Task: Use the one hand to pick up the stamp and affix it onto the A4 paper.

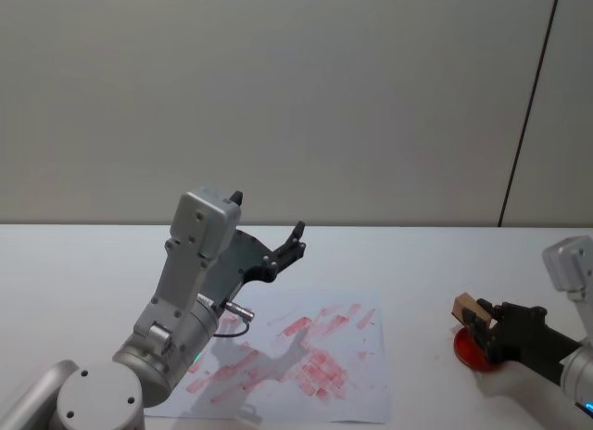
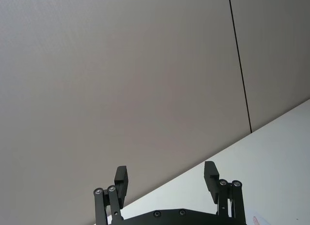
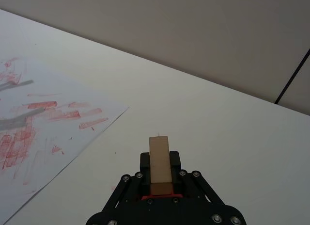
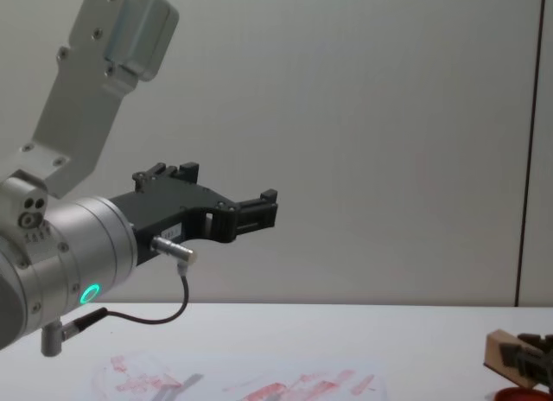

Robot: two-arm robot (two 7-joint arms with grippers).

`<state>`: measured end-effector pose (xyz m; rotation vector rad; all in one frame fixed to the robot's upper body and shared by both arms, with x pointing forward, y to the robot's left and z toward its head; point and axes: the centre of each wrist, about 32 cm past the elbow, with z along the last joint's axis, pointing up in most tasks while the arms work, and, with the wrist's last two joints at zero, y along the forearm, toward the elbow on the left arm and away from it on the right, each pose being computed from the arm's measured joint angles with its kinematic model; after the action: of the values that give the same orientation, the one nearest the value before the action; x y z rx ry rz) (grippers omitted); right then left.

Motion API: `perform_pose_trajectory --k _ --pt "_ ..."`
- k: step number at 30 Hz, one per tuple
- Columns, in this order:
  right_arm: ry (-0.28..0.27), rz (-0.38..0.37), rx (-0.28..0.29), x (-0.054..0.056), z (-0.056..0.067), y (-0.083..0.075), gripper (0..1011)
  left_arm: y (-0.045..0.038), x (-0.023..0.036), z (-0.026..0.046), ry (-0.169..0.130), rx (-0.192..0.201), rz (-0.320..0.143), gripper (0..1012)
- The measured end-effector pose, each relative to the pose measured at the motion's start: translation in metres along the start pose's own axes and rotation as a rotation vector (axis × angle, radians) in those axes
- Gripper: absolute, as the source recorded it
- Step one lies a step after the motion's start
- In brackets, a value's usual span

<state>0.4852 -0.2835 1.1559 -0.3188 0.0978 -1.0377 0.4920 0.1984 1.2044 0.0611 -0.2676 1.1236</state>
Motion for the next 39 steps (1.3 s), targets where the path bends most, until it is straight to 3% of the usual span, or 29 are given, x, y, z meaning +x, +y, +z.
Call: perform_pose_trajectory --k 36,39 --pt "0.011 0.014 -0.064 0.0069 -0.0083 -0.0039 218 0.0000 0.0000 0.0000 0.000 0.000 0.000 1002" --pt "0.012 0.015 -0.067 0.0068 -0.0092 -0.0038 260 0.0000 0.0000 0.0000 0.000 0.000 0.000 1003"
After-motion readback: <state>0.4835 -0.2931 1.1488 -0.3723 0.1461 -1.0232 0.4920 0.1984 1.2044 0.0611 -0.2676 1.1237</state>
